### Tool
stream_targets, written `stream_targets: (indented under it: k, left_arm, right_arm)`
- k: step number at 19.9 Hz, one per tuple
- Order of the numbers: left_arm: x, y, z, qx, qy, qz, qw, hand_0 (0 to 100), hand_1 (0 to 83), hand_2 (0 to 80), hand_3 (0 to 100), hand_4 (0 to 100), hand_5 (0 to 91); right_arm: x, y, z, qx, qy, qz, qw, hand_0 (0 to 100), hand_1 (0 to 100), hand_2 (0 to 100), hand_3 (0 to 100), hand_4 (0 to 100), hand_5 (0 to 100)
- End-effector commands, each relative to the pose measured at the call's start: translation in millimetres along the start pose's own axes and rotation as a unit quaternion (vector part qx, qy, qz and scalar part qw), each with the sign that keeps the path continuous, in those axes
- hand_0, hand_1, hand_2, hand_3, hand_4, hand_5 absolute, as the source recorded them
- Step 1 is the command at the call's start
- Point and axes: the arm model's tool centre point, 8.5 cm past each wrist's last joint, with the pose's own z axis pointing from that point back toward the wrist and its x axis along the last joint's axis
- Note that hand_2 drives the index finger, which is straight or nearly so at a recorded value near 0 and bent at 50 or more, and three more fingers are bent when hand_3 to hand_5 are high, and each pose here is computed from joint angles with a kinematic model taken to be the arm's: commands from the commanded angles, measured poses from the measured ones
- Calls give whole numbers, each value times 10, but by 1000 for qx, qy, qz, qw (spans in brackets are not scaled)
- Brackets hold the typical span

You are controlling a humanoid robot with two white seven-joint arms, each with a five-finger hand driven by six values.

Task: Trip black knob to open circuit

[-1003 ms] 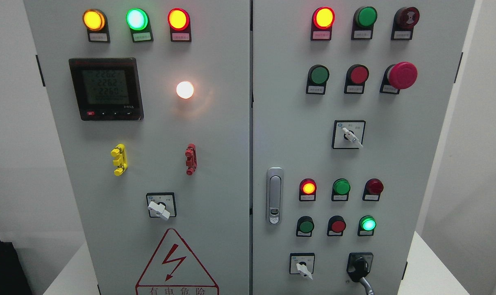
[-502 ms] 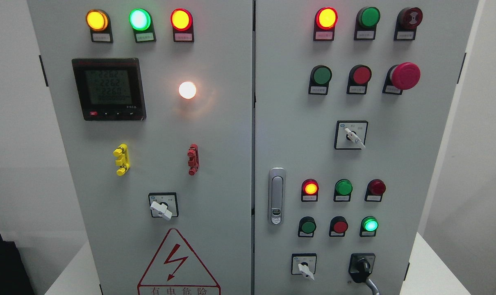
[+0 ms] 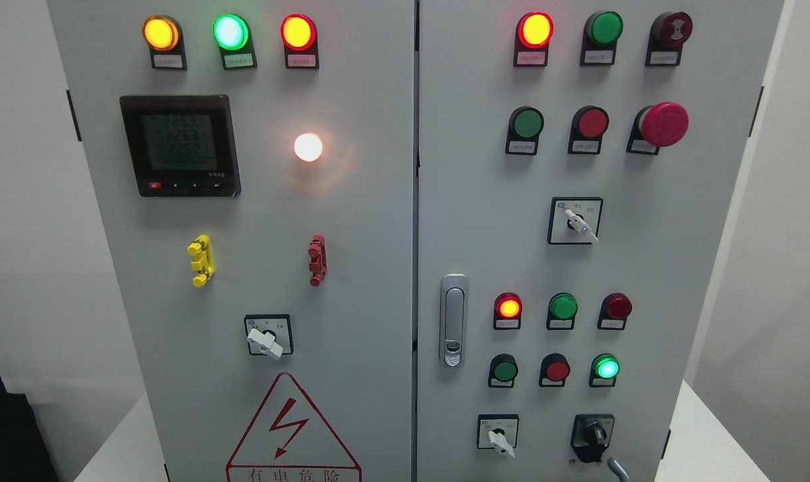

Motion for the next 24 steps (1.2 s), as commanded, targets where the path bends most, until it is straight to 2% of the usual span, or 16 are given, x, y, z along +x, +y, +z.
stream_targets:
  k: [1, 3, 5, 6, 7, 10, 13, 14, 15, 17, 19, 21, 24]
  left_arm:
    - [-1, -5, 0, 0, 0, 2, 1000, 120, 389, 0, 0, 0, 0]
    - [7, -5, -1, 0, 0, 2, 1000, 120, 389, 0, 0, 0, 0]
    - [-2, -5, 0, 0, 1, 2, 1000, 120, 389, 0, 0, 0, 0]
    - [-2, -5, 0, 0, 1, 2, 1000, 120, 389, 0, 0, 0, 0]
    - [-2, -5, 0, 0, 1, 2, 1000, 120, 389, 0, 0, 0, 0]
    - [-2, -5, 0, 0, 1, 2, 1000, 120, 389, 0, 0, 0, 0]
    - [-2, -5, 0, 0, 1, 2, 1000, 120, 389, 0, 0, 0, 0]
    - [-2, -5, 0, 0, 1, 2, 1000, 120, 389, 0, 0, 0, 0]
    - [-2, -5, 0, 0, 1, 2, 1000, 120, 389, 0, 0, 0, 0]
    - [-2, -5, 0, 0, 1, 2, 1000, 120, 389, 0, 0, 0, 0]
    - [-2, -5, 0, 0, 1, 2, 1000, 120, 389, 0, 0, 0, 0]
    - [-2, -5, 0, 0, 1, 2, 1000, 120, 389, 0, 0, 0, 0]
    - [-2, -5, 0, 0, 1, 2, 1000, 120, 389, 0, 0, 0, 0]
  right_arm:
    - [157, -11, -13, -2, -28, -4, 1000, 897, 935, 53, 1000, 996, 913]
    - [198, -24, 37, -2, -34, -10, 999, 893, 897, 52, 1000, 929, 884]
    - [232, -28, 88, -4, -38, -12, 999, 759, 706, 45, 1000, 866, 806]
    - [247, -32, 118, -4, -38, -12, 999, 639, 574, 35, 952, 795, 691]
    - [251, -31, 176, -4, -36, -12, 999, 494, 484, 21, 870, 699, 604]
    - [281, -14, 385, -2, -29, -14, 999, 252, 355, 7, 655, 515, 442]
    - [282, 34, 613, 5, -19, -33, 999, 128, 231, 0, 487, 373, 308]
    - [277, 63, 687, 9, -15, -36, 999, 80, 139, 0, 403, 294, 243]
    - [279, 80, 733, 11, -14, -37, 999, 63, 68, 0, 342, 240, 185]
    - [293, 93, 854, 19, -17, -41, 999, 49, 0, 0, 246, 160, 95]
    - [301, 142, 958, 38, -22, -45, 998, 37, 0, 0, 169, 93, 20]
    - [292, 142, 1021, 42, -22, -45, 998, 21, 0, 0, 92, 16, 0]
    - [280, 134, 1077, 40, -20, -45, 998, 7, 0, 0, 26, 0, 0]
